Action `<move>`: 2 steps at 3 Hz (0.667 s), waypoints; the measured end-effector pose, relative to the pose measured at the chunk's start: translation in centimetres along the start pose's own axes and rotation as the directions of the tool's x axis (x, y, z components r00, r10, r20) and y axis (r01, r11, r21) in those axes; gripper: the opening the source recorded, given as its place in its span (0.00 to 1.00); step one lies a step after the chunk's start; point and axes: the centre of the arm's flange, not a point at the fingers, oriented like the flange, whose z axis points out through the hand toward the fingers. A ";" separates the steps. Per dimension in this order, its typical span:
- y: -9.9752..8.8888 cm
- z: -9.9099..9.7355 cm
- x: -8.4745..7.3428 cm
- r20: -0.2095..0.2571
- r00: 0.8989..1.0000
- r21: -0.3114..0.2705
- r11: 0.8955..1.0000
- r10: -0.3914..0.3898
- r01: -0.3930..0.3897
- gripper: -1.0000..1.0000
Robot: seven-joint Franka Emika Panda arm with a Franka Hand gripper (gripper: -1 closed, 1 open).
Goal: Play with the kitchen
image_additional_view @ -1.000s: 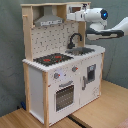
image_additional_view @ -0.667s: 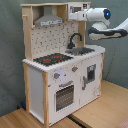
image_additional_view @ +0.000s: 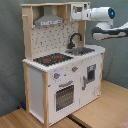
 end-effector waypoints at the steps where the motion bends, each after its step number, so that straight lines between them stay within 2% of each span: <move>1: -0.3 -1.1 -0.3 -0.014 1.000 -0.006 1.000 0.004 -0.004 0.00; 2: -0.7 -2.1 -0.7 -0.028 1.000 -0.019 1.000 0.001 -0.002 0.00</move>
